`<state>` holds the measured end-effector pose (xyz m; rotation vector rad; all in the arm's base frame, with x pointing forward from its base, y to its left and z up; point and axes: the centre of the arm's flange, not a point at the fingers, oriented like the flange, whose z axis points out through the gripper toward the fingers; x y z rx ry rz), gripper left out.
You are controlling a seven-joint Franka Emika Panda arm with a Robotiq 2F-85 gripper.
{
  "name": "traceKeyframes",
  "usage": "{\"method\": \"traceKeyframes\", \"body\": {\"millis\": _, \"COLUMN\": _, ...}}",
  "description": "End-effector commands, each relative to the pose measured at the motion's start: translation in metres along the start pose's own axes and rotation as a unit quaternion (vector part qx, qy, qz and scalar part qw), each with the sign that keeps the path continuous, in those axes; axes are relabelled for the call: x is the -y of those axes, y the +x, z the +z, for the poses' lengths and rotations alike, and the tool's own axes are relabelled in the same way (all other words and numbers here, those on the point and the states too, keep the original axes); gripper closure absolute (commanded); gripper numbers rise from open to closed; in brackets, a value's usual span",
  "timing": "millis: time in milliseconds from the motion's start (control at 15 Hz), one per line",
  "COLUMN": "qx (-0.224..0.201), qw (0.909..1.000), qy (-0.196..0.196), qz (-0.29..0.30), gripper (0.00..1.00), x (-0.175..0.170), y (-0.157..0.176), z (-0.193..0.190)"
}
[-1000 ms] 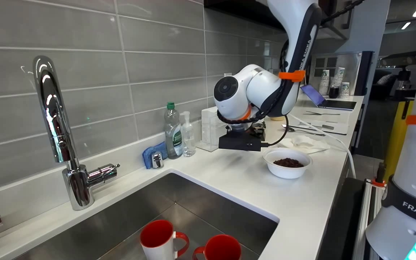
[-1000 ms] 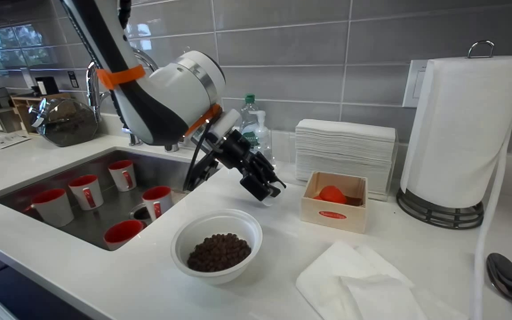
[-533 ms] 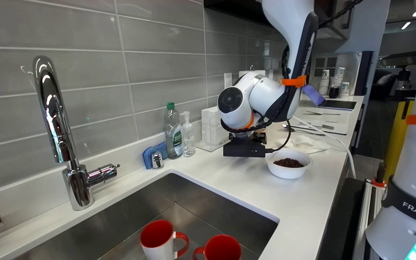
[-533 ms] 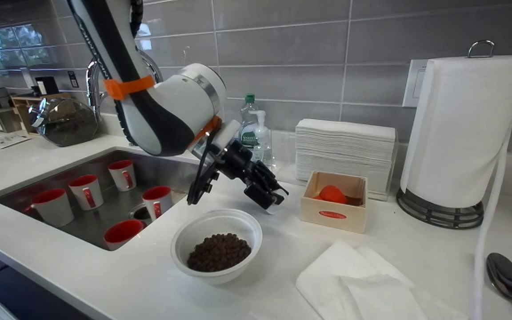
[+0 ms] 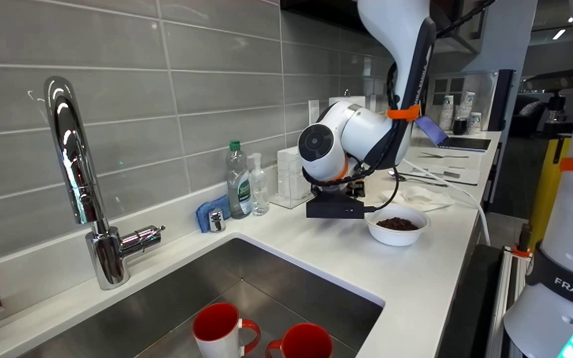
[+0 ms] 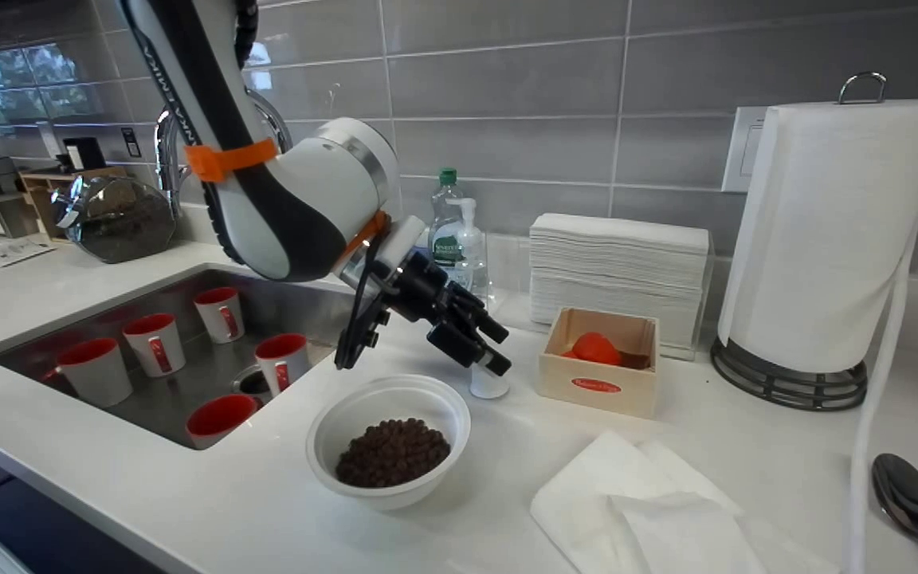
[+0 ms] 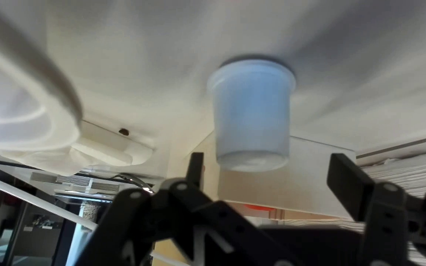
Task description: Remove the white object from the box
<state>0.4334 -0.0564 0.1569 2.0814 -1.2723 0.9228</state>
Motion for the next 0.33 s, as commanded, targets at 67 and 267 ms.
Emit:
{"method": "traceKeyframes", "body": {"millis": 67, "qx": 0.017, "qw": 0.9995, "qy": 0.003, "qz": 0.026, "gripper": 0.0, "x": 0.003, "y": 0.004, "z": -0.012}}
{"method": "traceKeyframes", "body": {"millis": 267, "qx": 0.002, "qw": 0.9993, "qy": 0.016, "qz": 0.035, "gripper": 0.0, "x": 0.004, "y": 0.016, "z": -0.02}}
